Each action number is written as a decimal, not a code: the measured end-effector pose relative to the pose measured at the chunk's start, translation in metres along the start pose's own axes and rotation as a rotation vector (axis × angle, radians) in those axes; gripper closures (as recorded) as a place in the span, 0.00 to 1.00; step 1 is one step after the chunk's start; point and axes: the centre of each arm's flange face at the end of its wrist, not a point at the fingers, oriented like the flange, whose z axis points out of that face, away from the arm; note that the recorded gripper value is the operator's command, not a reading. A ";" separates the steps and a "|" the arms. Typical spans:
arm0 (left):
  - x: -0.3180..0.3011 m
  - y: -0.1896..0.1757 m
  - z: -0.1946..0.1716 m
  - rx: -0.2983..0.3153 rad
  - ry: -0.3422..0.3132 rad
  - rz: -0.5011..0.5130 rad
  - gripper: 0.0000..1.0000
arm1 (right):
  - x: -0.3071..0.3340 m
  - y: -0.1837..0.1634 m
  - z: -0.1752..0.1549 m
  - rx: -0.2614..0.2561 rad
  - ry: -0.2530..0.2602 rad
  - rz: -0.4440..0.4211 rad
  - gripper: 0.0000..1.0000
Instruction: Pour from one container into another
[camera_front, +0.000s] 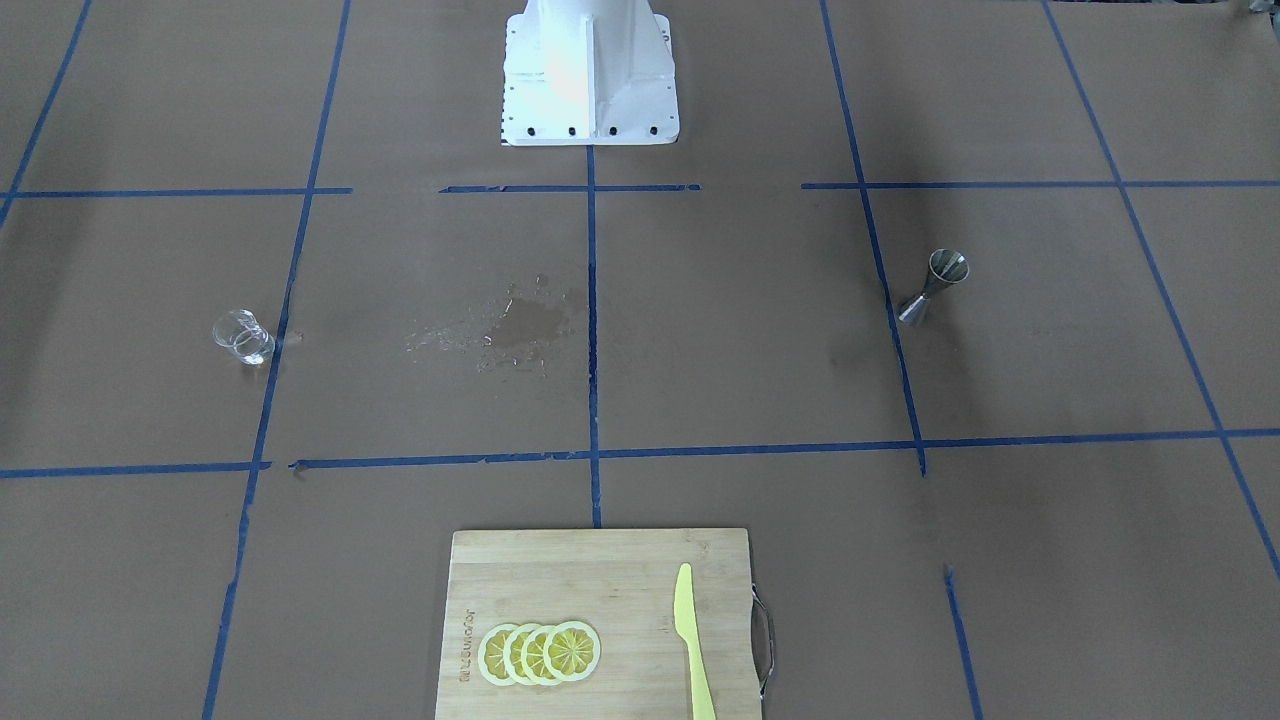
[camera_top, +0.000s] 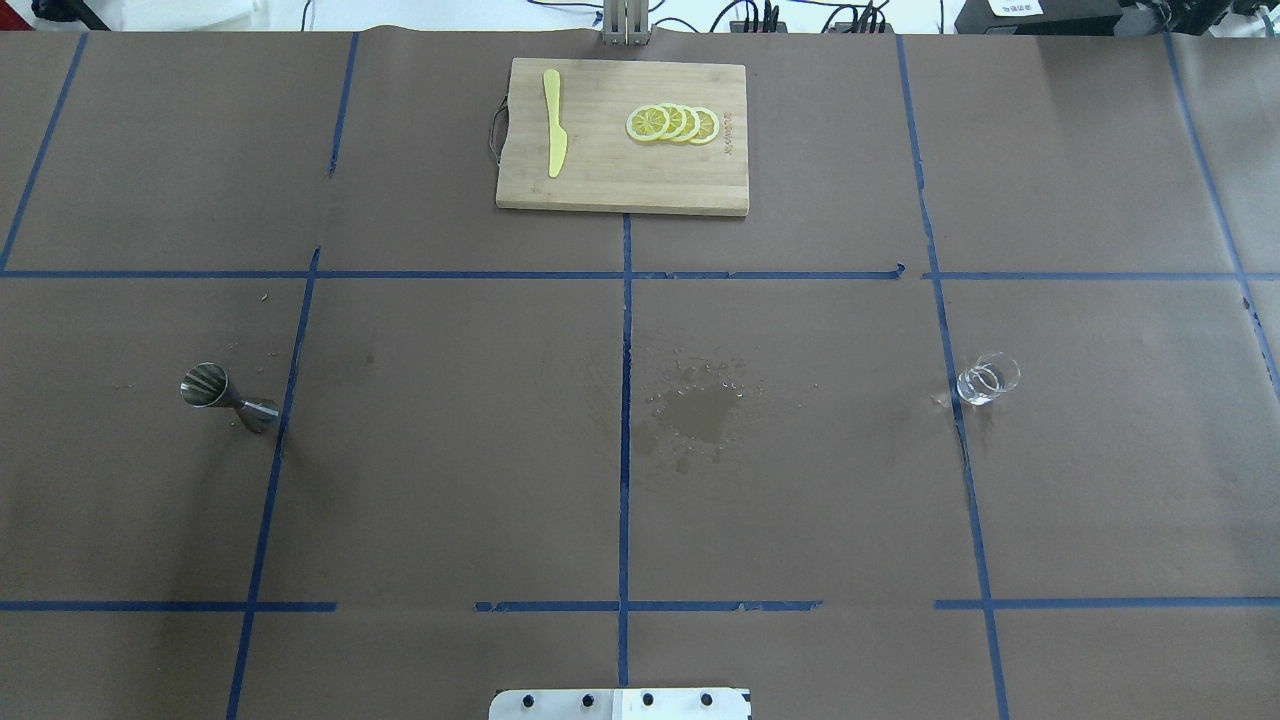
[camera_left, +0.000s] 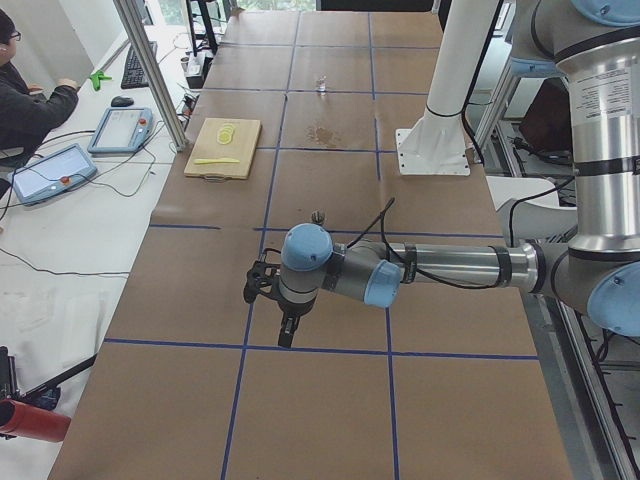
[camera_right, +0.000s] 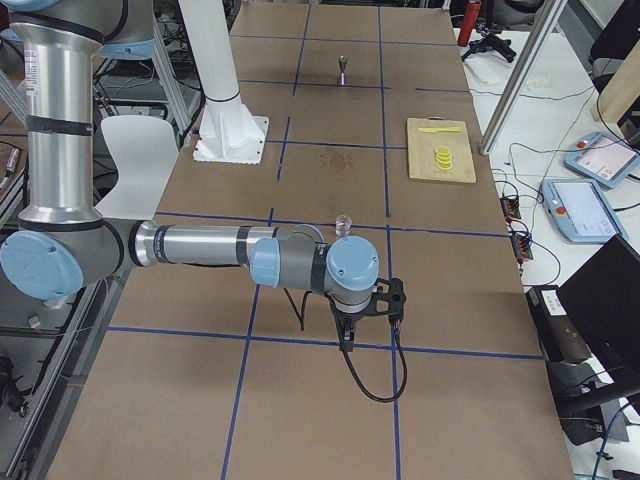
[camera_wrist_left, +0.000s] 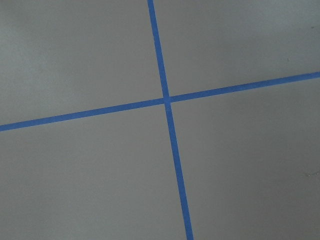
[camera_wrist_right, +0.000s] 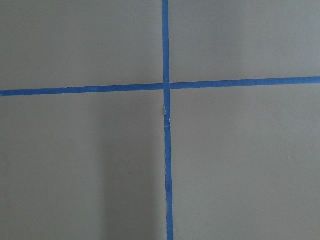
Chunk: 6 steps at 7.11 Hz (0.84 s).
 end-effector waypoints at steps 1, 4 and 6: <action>0.002 -0.004 -0.002 0.007 0.002 0.005 0.00 | -0.001 0.000 0.000 0.002 -0.001 -0.002 0.00; 0.052 -0.067 -0.050 0.127 0.017 0.099 0.00 | -0.010 -0.002 -0.008 0.018 -0.006 -0.021 0.00; 0.091 -0.102 -0.080 0.196 0.060 0.153 0.00 | -0.029 -0.008 -0.024 0.049 -0.006 -0.061 0.00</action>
